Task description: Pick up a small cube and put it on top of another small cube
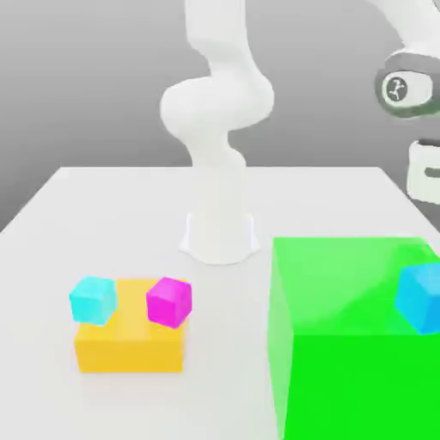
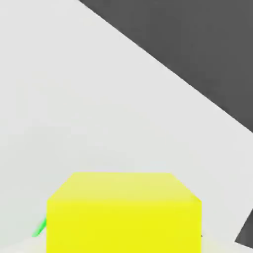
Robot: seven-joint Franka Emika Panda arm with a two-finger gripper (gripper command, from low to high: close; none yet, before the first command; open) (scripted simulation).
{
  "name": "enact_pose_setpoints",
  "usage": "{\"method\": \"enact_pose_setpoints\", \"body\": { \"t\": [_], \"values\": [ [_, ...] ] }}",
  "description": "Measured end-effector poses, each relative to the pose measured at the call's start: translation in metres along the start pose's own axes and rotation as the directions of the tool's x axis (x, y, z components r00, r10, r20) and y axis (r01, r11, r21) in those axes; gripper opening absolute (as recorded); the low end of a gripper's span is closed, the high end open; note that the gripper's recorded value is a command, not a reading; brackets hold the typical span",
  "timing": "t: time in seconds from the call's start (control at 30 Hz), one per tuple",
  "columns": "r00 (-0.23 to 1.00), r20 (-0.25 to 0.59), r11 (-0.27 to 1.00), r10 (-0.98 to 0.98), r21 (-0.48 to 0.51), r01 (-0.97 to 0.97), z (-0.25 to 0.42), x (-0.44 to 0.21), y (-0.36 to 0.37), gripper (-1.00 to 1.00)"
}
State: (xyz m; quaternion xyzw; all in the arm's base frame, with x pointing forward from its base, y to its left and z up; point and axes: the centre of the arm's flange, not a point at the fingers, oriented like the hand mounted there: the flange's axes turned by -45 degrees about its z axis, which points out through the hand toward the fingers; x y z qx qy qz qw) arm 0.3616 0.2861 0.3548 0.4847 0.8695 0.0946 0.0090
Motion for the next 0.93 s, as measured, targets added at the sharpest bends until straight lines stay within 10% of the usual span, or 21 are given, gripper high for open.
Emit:
{"method": "enact_pose_setpoints", "body": {
  "t": [0.43, 0.8, 0.83, 0.93],
  "values": [
    [0.921, 0.103, 0.923, 0.377, 0.037, -0.382, -0.054, -0.249, -0.139, -1.0],
    [0.835, 0.155, 0.831, 0.529, 0.107, -0.546, 0.024, -0.293, -0.238, -1.0],
    [0.834, 0.156, 0.83, 0.529, 0.106, -0.547, 0.033, -0.294, -0.24, 1.0],
    [0.834, 0.156, 0.83, 0.529, 0.107, -0.547, 0.033, -0.294, -0.24, 1.0]
  ]
}}
